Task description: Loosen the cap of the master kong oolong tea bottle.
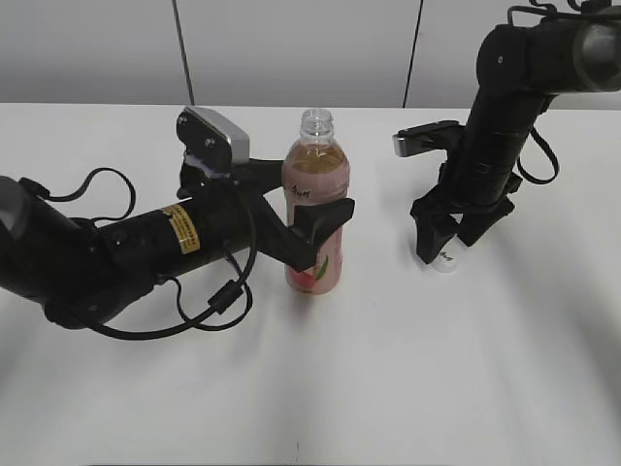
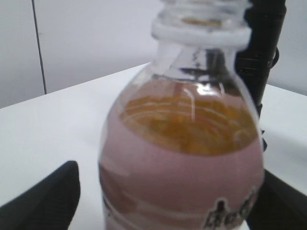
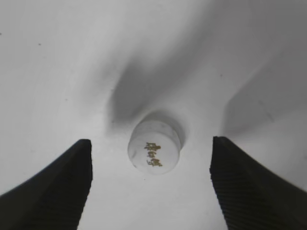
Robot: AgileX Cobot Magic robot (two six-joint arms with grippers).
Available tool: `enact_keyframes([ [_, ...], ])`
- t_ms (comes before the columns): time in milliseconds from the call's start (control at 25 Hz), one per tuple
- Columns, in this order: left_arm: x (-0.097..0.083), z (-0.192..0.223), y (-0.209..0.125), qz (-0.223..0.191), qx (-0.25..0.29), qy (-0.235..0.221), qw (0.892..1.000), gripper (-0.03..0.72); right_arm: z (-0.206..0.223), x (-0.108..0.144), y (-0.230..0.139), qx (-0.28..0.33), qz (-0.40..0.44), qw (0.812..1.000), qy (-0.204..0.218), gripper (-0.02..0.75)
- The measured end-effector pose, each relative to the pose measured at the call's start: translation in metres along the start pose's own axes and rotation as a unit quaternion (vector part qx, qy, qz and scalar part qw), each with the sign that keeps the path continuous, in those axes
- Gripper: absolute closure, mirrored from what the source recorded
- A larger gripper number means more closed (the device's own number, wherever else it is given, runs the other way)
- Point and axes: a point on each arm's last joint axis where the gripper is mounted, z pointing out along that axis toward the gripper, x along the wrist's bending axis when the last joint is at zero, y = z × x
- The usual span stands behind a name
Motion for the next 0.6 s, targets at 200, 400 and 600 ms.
enact_keyframes([
  [200, -0.005, -0.011, -0.009, -0.012, 0.002, -0.004, 1.0, 0.09, -0.005, 0.001, 0.0, 0.002, 0.003, 1.0, 0.002, 0.161],
  [400, -0.011, -0.035, -0.014, -0.029, 0.006, 0.003, 1.0, 0.094, -0.028, 0.004, -0.003, 0.001, 0.013, 1.0, -0.006, 0.161],
  [600, -0.003, -0.068, -0.006, -0.041, 0.004, 0.044, 0.998, 0.097, -0.047, 0.005, -0.007, -0.007, 0.023, 1.0, -0.009, 0.161],
])
